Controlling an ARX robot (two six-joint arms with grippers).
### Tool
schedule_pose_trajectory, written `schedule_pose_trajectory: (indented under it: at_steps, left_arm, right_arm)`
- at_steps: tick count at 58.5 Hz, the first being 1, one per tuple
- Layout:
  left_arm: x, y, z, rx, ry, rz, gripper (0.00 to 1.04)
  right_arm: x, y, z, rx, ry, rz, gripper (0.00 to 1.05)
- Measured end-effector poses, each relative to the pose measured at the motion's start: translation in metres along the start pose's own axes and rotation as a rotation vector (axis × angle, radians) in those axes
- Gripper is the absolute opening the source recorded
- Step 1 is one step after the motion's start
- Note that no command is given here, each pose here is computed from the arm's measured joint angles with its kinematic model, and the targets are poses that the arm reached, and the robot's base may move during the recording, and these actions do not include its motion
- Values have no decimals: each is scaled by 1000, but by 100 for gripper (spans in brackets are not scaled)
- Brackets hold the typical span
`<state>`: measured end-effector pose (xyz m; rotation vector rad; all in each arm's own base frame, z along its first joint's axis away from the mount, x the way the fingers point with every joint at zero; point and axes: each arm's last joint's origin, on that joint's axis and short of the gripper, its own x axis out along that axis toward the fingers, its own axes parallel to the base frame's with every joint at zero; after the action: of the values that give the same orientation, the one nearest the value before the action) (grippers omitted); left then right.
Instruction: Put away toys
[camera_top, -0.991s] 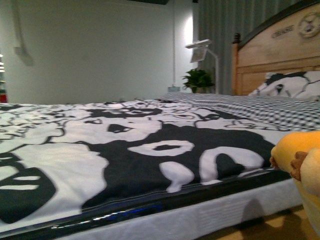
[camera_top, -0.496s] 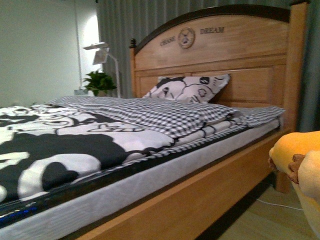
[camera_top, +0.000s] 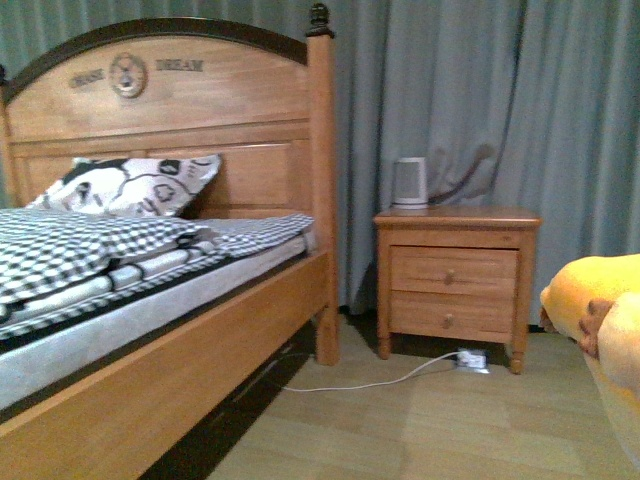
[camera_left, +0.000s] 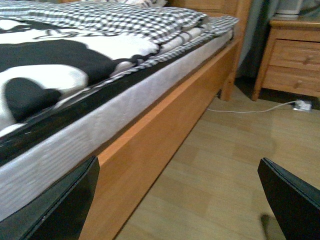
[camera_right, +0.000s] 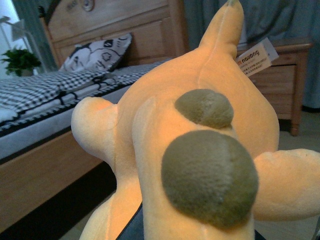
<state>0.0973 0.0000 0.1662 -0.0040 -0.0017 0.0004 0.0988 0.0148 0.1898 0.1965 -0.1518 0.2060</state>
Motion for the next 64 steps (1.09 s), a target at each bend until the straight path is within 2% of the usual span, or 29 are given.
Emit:
schedule_pose_trajectory:
  at_steps: [64]
  left_arm:
    - [0,0,0,0,-1,-1,98]
  right_arm:
    - [0,0,0,0,0,2,9]
